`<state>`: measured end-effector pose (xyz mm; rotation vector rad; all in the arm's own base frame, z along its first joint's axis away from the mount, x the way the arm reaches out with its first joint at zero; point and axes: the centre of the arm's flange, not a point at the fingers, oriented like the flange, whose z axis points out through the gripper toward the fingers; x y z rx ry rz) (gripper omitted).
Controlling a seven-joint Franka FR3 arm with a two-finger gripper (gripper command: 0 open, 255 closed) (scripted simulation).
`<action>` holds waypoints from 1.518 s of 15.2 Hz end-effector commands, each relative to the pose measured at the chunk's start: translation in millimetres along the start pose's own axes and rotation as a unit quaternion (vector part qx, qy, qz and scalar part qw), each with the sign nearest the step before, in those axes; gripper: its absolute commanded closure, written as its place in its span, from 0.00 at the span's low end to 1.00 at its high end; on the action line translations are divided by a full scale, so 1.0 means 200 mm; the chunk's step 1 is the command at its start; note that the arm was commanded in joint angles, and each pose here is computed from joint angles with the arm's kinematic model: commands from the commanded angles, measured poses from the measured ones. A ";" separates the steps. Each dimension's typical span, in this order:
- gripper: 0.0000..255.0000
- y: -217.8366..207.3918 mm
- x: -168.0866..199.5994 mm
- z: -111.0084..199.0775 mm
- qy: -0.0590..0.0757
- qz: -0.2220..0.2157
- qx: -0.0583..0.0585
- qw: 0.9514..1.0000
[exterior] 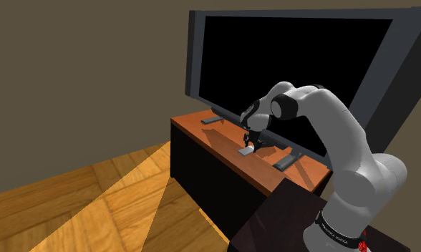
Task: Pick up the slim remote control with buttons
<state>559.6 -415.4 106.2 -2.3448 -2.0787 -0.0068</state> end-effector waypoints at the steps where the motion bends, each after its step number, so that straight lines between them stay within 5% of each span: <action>1: 1.00 -0.01 -0.01 0.01 0.000 0.001 0.002 1.000; 6: 1.00 -0.01 -0.01 0.02 0.000 0.001 0.002 1.000; 23: 1.00 -0.01 -0.01 -0.38 0.000 0.001 0.002 1.000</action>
